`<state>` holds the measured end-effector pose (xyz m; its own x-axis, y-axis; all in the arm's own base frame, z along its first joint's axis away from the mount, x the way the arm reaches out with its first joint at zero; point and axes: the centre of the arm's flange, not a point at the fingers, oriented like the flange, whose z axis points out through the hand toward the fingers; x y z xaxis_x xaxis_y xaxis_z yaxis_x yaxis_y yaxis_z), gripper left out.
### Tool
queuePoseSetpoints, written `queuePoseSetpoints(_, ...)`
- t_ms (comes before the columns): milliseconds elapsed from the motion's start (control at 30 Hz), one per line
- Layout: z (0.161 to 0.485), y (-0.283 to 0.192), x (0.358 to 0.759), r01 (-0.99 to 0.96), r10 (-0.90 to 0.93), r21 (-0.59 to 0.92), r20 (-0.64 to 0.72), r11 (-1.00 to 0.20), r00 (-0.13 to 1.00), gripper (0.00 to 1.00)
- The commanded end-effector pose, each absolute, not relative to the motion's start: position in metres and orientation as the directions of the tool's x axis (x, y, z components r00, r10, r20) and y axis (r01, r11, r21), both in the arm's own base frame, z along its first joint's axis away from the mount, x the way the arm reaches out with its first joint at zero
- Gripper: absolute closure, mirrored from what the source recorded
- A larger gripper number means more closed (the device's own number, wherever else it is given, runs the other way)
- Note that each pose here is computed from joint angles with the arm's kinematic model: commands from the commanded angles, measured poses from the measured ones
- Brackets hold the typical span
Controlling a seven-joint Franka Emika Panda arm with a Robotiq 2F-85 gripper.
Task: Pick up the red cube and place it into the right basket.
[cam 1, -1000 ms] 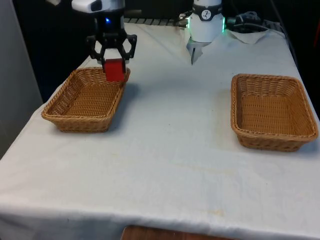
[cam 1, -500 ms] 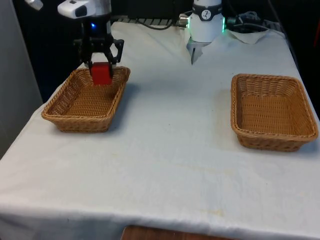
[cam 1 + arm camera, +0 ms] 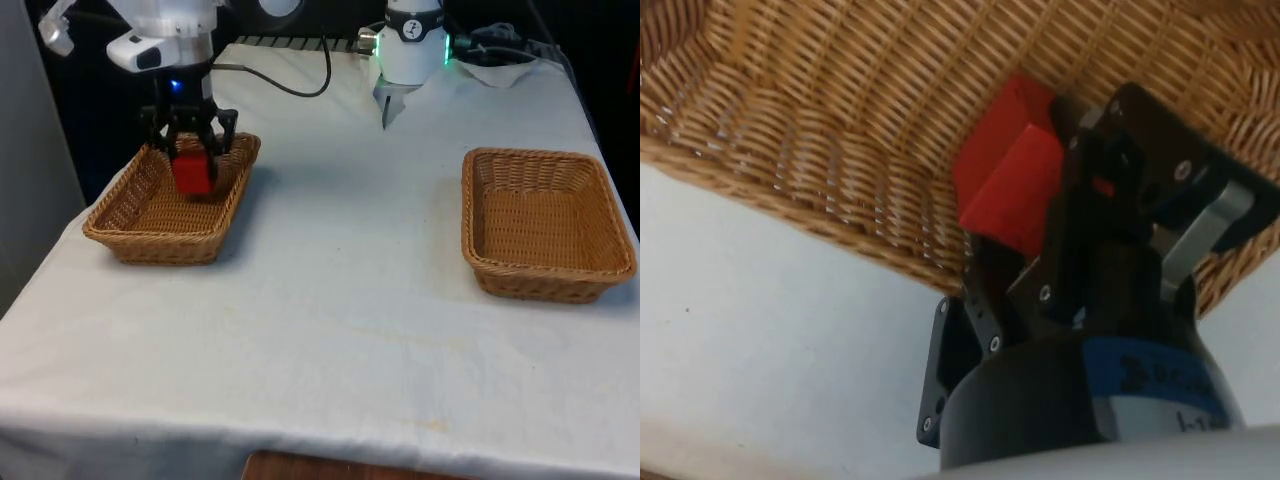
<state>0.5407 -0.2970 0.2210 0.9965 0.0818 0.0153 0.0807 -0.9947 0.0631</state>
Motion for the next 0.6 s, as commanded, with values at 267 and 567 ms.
queuePoseSetpoints(267, 0.2234, -0.3002, 0.5441, 0.075, 0.076, 0.050, 0.017, -0.996, 0.997, 0.36)
queuePoseSetpoints(567, 0.2234, -0.3000, 0.5446, 0.075, 0.076, 0.048, 0.017, -0.996, 0.997, 0.00)
